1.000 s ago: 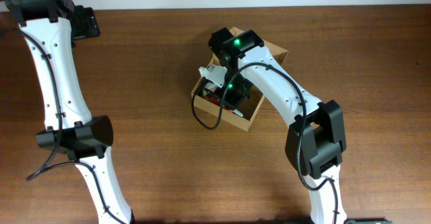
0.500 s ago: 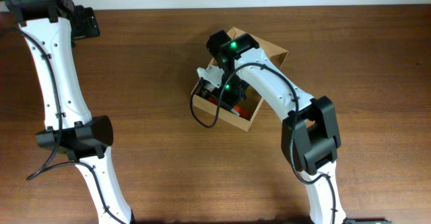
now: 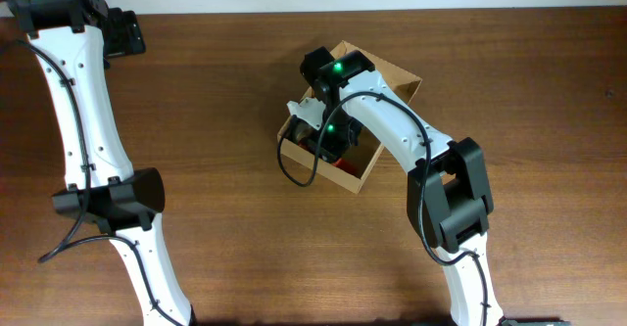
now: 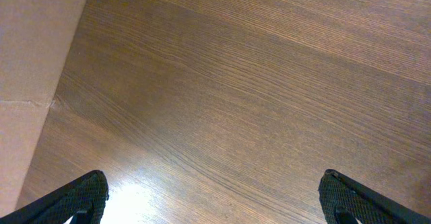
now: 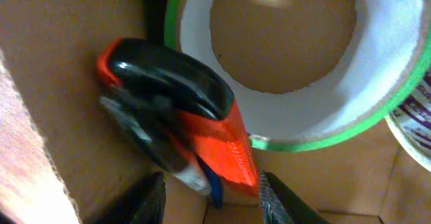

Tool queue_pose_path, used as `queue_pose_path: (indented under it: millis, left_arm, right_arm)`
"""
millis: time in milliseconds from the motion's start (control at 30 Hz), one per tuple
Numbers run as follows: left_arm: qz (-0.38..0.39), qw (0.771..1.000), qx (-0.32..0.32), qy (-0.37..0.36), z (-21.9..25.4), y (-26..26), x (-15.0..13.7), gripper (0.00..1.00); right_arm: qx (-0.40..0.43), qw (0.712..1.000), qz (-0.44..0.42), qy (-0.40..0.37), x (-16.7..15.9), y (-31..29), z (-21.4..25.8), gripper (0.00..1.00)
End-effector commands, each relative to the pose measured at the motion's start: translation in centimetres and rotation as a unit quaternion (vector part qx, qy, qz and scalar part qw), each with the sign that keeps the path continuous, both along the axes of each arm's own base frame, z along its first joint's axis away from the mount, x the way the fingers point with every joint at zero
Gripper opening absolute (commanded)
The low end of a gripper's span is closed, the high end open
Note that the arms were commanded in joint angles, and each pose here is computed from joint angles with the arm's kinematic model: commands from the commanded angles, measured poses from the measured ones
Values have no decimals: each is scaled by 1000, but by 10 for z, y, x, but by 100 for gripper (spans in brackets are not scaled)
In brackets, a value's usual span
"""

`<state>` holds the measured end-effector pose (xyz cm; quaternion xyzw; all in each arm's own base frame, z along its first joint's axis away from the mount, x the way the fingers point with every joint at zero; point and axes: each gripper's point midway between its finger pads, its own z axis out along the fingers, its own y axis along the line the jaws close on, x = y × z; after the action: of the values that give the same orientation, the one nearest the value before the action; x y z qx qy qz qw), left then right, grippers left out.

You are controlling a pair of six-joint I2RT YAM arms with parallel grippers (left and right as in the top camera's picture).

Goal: Pack container
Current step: 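Release the marker in the box and raise the right arm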

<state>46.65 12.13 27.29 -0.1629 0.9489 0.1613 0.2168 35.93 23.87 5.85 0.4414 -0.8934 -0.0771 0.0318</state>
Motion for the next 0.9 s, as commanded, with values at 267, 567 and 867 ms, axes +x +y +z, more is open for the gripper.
queue_pose_path:
  millis: [267, 567, 867]
  left_arm:
    - [-2, 1000, 2, -3, 4, 1, -1, 100]
    - [-2, 1000, 2, -3, 4, 1, -1, 100]
    - [-3, 1000, 2, -3, 4, 1, -1, 100]
  right_arm:
    - [23, 985, -19, -172, 44, -2, 130, 47]
    - [-15, 925, -157, -346, 47, -74, 266, 53]
    - [-25, 830, -393, -395, 20, -249, 327, 59]
